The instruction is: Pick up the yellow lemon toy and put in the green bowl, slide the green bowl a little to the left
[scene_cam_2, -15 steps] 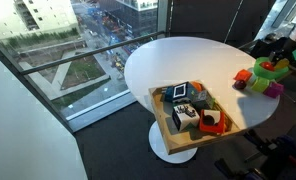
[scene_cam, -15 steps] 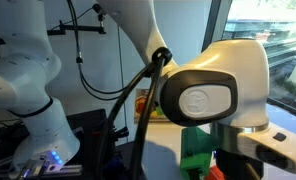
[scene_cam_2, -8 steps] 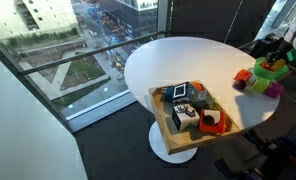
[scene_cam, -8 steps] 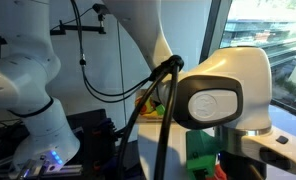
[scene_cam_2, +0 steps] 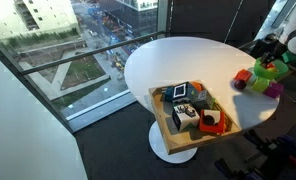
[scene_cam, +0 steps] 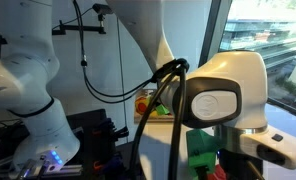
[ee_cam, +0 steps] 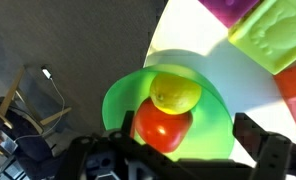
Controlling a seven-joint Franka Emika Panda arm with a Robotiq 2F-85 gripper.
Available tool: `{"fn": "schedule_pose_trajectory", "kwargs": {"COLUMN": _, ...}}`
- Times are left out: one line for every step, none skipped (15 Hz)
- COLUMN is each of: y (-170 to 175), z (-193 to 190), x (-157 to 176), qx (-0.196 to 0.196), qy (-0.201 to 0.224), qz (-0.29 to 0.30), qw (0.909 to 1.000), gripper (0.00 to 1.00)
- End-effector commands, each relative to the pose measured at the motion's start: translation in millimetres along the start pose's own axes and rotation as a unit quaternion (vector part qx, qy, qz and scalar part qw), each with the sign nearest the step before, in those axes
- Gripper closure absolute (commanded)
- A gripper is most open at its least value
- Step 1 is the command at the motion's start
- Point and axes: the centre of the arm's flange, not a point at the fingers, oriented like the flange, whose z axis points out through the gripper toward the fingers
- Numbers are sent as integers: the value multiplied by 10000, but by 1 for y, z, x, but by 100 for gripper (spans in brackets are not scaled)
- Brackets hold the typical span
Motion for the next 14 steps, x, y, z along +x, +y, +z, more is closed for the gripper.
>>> {"fn": "schedule_pose_trajectory", "kwargs": {"y": -3, "z": -4, "x": 4, "qx": -115, "qy": -15, "qz": 27, "qw": 9999, "gripper": 0}}
{"fn": "schedule_pose_trajectory", "kwargs": {"y": -3, "z": -4, "x": 4, "qx": -78, "qy": -15, "qz": 15, "qw": 10000, "gripper": 0}}
{"fn": "schedule_pose_trajectory", "kwargs": {"y": -4, "z": -4, "x": 3, "qx": -43, "qy": -20, "qz": 6, "qw": 10000, "gripper": 0}}
{"fn": "schedule_pose_trajectory", "kwargs": {"y": -4, "z": -3, "x": 2, "qx": 3, "qy": -31, "qz": -7, "qw": 10000, "gripper": 0}}
{"fn": "schedule_pose_trajectory", "kwargs": {"y": -5, "z": -3, "x": 2, "qx": 60, "qy": -44, "qz": -20, "qw": 10000, "gripper": 0}}
{"fn": "schedule_pose_trajectory", "kwargs": {"y": -6, "z": -2, "x": 2, "qx": 109, "qy": -58, "qz": -32, "qw": 9999, "gripper": 0}}
{"fn": "schedule_pose_trajectory", "kwargs": {"y": -7, "z": -2, "x": 2, "qx": 188, "qy": -81, "qz": -39, "qw": 9998, "gripper": 0}}
{"fn": "schedule_pose_trajectory", "kwargs": {"y": -9, "z": -1, "x": 2, "qx": 241, "qy": -101, "qz": -29, "qw": 9997, "gripper": 0}}
{"fn": "schedule_pose_trajectory", "kwargs": {"y": -12, "z": -1, "x": 2, "qx": 306, "qy": -122, "qz": -29, "qw": 9995, "gripper": 0}}
{"fn": "schedule_pose_trajectory", "kwargs": {"y": -14, "z": 0, "x": 2, "qx": 355, "qy": -131, "qz": -29, "qw": 9993, "gripper": 0}}
{"fn": "schedule_pose_trajectory", "kwargs": {"y": -17, "z": 0, "x": 2, "qx": 395, "qy": -142, "qz": -41, "qw": 9991, "gripper": 0}}
{"fn": "schedule_pose_trajectory", "kwargs": {"y": -18, "z": 1, "x": 2, "qx": 423, "qy": -149, "qz": -45, "qw": 9990, "gripper": 0}}
{"fn": "schedule_pose_trajectory", "kwargs": {"y": -20, "z": 2, "x": 2, "qx": 449, "qy": -155, "qz": -62, "qw": 9989, "gripper": 0}}
{"fn": "schedule_pose_trajectory", "kwargs": {"y": -21, "z": 3, "x": 1, "qx": 460, "qy": -153, "qz": -76, "qw": 9988, "gripper": 0}}
